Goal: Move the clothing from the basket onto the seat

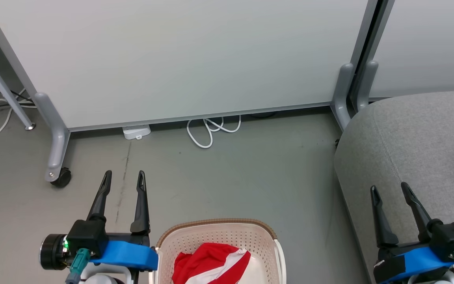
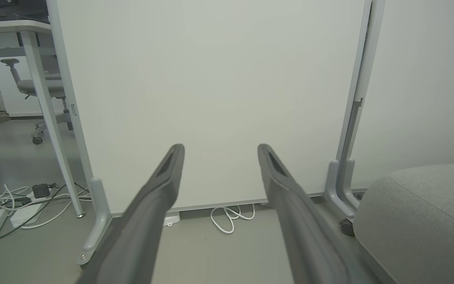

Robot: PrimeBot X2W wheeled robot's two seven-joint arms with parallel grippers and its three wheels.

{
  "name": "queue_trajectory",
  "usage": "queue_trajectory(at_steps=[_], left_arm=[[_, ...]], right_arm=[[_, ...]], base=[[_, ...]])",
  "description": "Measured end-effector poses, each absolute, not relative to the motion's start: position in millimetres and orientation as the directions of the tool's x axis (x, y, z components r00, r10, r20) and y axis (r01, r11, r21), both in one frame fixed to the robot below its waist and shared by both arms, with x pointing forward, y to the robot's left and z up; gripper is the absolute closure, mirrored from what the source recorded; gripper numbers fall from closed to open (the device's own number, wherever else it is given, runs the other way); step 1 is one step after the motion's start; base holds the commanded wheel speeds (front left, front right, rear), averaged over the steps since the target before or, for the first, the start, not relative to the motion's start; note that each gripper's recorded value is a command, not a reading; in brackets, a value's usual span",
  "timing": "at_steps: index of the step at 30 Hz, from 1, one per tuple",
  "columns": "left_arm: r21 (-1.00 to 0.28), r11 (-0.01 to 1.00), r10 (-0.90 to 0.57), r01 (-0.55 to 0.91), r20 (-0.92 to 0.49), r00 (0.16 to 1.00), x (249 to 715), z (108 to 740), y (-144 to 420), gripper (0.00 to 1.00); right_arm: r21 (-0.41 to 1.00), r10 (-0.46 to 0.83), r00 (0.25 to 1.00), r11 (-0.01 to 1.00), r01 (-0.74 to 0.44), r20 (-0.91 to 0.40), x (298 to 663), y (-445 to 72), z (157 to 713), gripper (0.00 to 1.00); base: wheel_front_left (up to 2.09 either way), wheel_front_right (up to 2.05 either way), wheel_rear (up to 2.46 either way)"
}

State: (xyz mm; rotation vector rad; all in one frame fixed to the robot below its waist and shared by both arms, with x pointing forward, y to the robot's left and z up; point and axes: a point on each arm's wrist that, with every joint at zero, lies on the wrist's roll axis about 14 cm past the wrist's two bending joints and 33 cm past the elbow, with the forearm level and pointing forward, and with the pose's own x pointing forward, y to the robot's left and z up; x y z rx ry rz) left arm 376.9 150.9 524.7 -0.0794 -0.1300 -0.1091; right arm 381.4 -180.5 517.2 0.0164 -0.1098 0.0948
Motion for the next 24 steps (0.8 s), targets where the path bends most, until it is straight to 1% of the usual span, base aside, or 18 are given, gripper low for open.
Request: queue_trajectory(at_steps=[7, 17, 24], left_arm=[[-0.079, 0.991, -0.100, 0.108, 0.103, 0.990, 371.6, 514.3, 152.7, 0.00], [-0.080, 0.991, -0.098, 0.106, 0.099, 0.990, 370.2, 513.0, 153.4, 0.00], [-0.070, 0.988, -0.131, 0.137, 0.092, 0.987, 371.5, 511.1, 145.3, 0.00]], right_arm=[[0.025, 0.097, 0.991, 0.995, -0.100, 0.094, 379.9, -176.5, 511.4, 0.00], [0.031, 0.099, 0.991, 0.994, -0.102, 0.088, 378.8, -174.6, 509.2, 0.00], [0.036, 0.101, 0.992, 0.994, -0.105, 0.081, 379.2, -173.2, 506.7, 0.00]], base=[[0.00, 0.00, 0.00], [0.00, 0.00, 0.00], [0.00, 0.00, 0.00]])
